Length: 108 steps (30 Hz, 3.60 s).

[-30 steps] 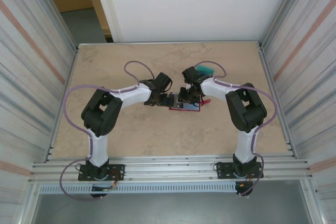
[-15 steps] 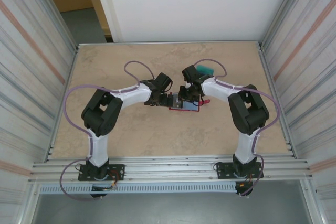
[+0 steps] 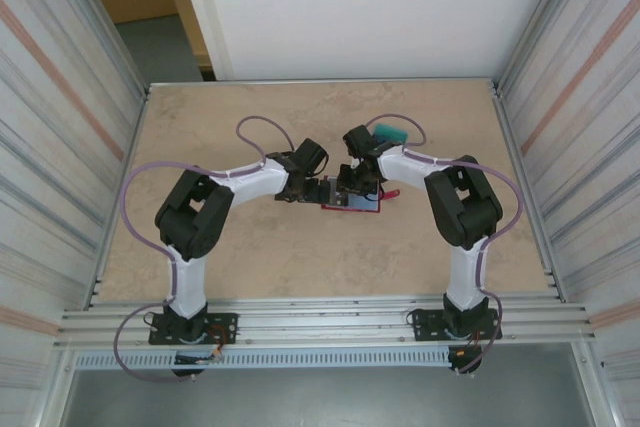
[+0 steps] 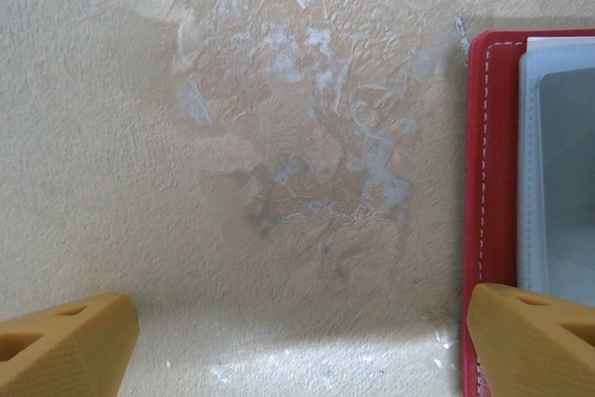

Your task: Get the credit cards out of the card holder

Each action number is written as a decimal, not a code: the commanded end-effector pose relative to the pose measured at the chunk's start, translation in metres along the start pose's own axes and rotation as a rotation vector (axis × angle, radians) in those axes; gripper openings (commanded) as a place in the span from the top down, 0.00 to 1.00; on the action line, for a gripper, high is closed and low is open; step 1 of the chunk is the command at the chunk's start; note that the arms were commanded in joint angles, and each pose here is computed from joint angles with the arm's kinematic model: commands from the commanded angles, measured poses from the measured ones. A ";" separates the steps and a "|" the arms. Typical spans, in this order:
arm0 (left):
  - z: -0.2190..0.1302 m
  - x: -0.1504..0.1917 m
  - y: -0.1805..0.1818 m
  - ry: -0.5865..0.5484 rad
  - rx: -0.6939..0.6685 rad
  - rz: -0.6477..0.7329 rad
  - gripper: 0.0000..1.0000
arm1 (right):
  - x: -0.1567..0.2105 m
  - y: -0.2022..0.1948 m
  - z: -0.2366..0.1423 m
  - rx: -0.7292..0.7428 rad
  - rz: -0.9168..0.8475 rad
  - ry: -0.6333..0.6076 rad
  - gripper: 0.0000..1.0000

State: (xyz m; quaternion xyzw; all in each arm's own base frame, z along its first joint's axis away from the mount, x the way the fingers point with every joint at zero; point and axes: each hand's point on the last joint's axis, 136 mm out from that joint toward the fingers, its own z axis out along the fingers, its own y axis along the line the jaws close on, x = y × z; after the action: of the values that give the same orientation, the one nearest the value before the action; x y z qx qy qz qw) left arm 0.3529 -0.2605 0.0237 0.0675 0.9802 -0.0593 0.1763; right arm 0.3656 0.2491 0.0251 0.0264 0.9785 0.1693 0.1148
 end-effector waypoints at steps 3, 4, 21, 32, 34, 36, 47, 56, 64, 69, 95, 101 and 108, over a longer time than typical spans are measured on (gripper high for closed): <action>0.022 0.032 0.009 0.111 -0.033 0.004 0.07 | 0.004 -0.010 0.009 0.042 0.016 0.041 0.67; 0.022 0.033 0.009 0.113 -0.033 0.003 0.07 | 0.006 -0.012 0.009 0.055 0.016 0.048 0.67; 0.023 0.043 0.016 0.144 -0.073 0.002 0.08 | 0.015 0.032 0.008 -0.204 0.050 0.069 0.68; 0.018 0.070 0.040 0.206 -0.160 -0.019 0.19 | 0.004 0.058 -0.012 -0.414 0.073 0.046 0.72; 0.018 0.070 0.040 0.208 -0.160 -0.019 0.19 | 0.003 0.060 -0.014 -0.432 0.074 0.043 0.74; 0.018 0.069 0.039 0.206 -0.157 -0.018 0.20 | 0.002 0.062 -0.018 -0.454 0.075 0.035 0.77; 0.018 0.066 0.036 0.201 -0.148 -0.017 0.22 | 0.008 0.063 -0.024 -0.645 0.120 0.046 0.81; 0.015 0.062 0.034 0.194 -0.141 -0.017 0.22 | 0.006 0.061 -0.026 -0.692 0.129 0.044 0.84; 0.015 0.063 0.036 0.198 -0.153 -0.016 0.22 | 0.003 0.058 -0.030 -0.708 0.144 0.032 0.83; 0.017 0.064 0.036 0.204 -0.156 -0.014 0.22 | 0.000 0.056 -0.033 -0.724 0.153 0.024 0.88; 0.021 0.068 0.038 0.226 -0.171 -0.009 0.22 | -0.007 0.046 -0.043 -0.756 0.187 0.002 0.91; 0.020 0.067 0.038 0.224 -0.169 -0.012 0.23 | -0.007 0.039 -0.041 -0.697 0.169 -0.012 1.00; 0.012 0.062 0.037 0.207 -0.159 -0.014 0.22 | -0.003 0.005 -0.040 -0.398 0.096 -0.019 1.00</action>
State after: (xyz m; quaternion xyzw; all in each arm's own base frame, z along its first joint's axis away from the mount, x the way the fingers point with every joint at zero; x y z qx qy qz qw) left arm 0.3495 -0.2479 0.0195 0.0512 0.9826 -0.0289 0.1762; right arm 0.3616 0.2569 0.0558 0.0778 0.8936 0.4305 0.1000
